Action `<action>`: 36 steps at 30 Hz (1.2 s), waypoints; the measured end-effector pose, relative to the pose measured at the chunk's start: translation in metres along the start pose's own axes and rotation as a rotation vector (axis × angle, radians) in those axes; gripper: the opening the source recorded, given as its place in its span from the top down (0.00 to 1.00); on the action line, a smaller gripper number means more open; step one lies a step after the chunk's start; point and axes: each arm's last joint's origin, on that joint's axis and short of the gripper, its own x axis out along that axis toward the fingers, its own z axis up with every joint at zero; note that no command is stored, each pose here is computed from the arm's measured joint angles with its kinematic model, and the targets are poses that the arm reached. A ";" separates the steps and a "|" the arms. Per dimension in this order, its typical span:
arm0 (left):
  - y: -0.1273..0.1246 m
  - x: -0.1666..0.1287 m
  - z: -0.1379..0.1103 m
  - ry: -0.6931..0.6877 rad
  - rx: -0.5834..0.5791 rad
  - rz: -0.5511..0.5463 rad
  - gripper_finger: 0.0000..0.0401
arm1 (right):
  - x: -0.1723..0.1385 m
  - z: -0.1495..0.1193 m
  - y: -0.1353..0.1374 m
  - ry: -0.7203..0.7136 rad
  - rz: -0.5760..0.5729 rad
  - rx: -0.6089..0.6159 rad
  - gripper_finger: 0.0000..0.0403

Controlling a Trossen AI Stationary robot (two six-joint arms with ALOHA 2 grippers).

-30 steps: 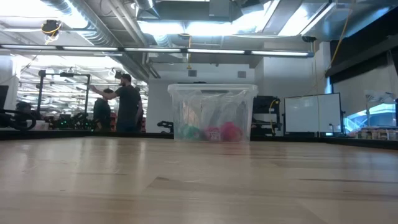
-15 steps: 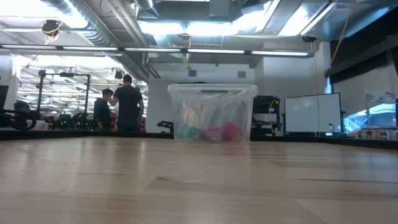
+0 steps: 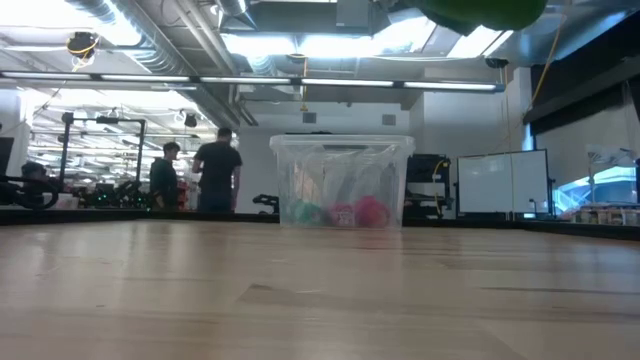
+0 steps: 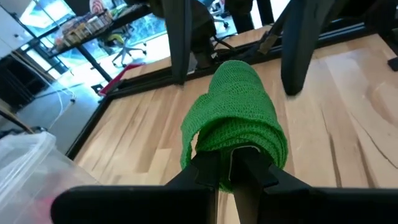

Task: Roll bandage
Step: Roll the green bandage

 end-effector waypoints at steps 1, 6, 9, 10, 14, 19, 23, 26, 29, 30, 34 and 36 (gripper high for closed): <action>0.001 0.001 0.000 0.001 -0.007 0.003 0.96 | 0.001 0.000 -0.001 0.004 0.013 0.007 0.30; 0.005 0.005 -0.003 0.026 -0.031 0.014 0.96 | 0.001 -0.001 0.001 0.004 0.067 0.008 0.33; 0.006 0.006 -0.004 0.037 -0.049 0.019 0.96 | 0.002 -0.001 0.001 0.008 0.067 0.005 0.34; 0.006 0.006 -0.004 0.038 -0.055 0.019 0.96 | 0.003 -0.002 0.002 0.014 0.066 0.001 0.34; 0.006 0.006 -0.004 0.034 -0.063 0.018 0.96 | 0.014 -0.008 0.003 0.050 0.035 -0.019 0.34; 0.005 0.006 -0.004 0.037 -0.061 -0.025 0.96 | 0.023 -0.012 0.002 0.074 0.034 -0.024 0.34; 0.004 0.006 -0.003 0.029 -0.040 -0.047 0.96 | 0.027 -0.013 -0.002 0.085 0.038 -0.010 0.34; 0.004 0.006 -0.003 0.027 -0.015 -0.061 0.96 | 0.032 -0.015 -0.005 0.095 0.077 0.026 0.34; 0.004 0.006 -0.002 0.017 0.003 -0.062 0.96 | 0.040 -0.020 -0.007 0.130 0.120 0.054 0.34; 0.004 0.006 -0.002 0.018 0.009 -0.062 0.96 | 0.042 -0.022 -0.006 0.144 0.136 0.063 0.34; 0.003 0.006 -0.003 0.024 0.034 -0.067 0.96 | 0.050 -0.028 -0.002 0.176 0.194 0.074 0.34; 0.003 0.006 -0.003 0.024 0.037 -0.068 0.96 | 0.051 -0.029 -0.001 0.182 0.199 0.074 0.34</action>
